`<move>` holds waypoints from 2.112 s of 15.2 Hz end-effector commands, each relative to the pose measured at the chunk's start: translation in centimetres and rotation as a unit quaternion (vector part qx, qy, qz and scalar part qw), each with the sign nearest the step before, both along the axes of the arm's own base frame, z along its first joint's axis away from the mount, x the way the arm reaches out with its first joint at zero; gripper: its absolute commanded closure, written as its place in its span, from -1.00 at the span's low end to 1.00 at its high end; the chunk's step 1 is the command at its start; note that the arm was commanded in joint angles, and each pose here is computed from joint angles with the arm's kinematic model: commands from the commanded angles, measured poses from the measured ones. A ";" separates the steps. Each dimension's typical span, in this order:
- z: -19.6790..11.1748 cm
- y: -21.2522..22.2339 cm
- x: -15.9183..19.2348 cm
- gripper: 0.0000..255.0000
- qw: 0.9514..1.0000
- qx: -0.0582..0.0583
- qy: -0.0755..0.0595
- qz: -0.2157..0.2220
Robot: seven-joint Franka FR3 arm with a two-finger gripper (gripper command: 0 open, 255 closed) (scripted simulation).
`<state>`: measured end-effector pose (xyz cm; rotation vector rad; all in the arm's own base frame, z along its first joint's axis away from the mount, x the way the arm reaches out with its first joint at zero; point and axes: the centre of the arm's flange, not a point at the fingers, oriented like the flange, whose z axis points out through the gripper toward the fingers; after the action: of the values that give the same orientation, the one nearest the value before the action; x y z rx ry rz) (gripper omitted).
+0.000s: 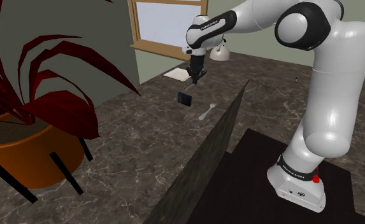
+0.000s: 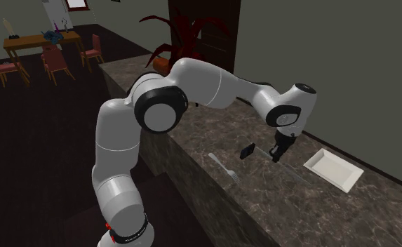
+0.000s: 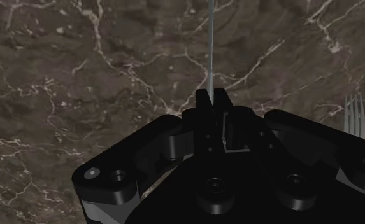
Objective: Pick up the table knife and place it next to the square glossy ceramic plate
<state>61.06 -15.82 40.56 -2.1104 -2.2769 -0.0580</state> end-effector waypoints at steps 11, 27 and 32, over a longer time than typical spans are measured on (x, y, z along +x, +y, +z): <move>-3.6 0.0 -0.1 1.00 1.000 0.000 0.000 0.000; 1.4 -0.3 -0.1 -1.00 1.000 0.000 0.000 0.000; 1.4 -0.3 -0.1 -1.00 1.000 0.000 0.000 0.000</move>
<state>61.01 -16.13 41.91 -2.1106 -2.2773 -0.0584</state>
